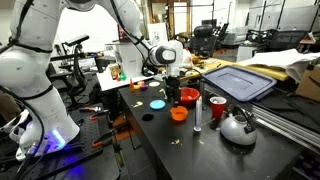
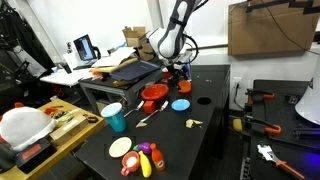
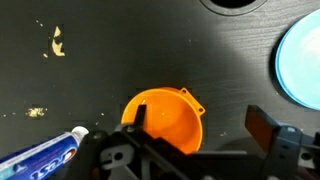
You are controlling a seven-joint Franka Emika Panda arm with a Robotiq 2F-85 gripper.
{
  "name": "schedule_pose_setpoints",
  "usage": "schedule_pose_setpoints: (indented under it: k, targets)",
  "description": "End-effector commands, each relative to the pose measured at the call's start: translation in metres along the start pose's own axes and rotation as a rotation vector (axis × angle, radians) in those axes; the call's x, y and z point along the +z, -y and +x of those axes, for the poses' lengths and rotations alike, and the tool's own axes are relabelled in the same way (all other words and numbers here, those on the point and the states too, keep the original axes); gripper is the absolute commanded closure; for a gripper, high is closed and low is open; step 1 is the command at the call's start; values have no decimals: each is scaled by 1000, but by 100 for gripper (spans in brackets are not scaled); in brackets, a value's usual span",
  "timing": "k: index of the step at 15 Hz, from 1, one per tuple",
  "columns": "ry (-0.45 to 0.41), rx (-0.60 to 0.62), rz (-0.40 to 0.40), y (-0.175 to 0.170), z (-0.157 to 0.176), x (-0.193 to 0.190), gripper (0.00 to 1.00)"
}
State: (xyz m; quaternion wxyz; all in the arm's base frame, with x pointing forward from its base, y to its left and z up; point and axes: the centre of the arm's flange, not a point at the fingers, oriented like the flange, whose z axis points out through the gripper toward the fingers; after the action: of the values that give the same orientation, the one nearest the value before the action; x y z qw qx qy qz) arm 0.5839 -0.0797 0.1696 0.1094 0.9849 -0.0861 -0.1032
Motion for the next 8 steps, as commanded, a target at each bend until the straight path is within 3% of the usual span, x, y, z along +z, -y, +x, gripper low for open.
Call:
schedule_pose_setpoints:
  k: [1, 6, 7, 8]
  targets:
    - [-32, -59, 7, -5, 17, 4, 0]
    - [-37, -121, 24, -14, 31, 23, 0]
    - [-35, -126, 33, -16, 32, 28, 25]
    - [-32, -130, 45, -18, 33, 32, 26]
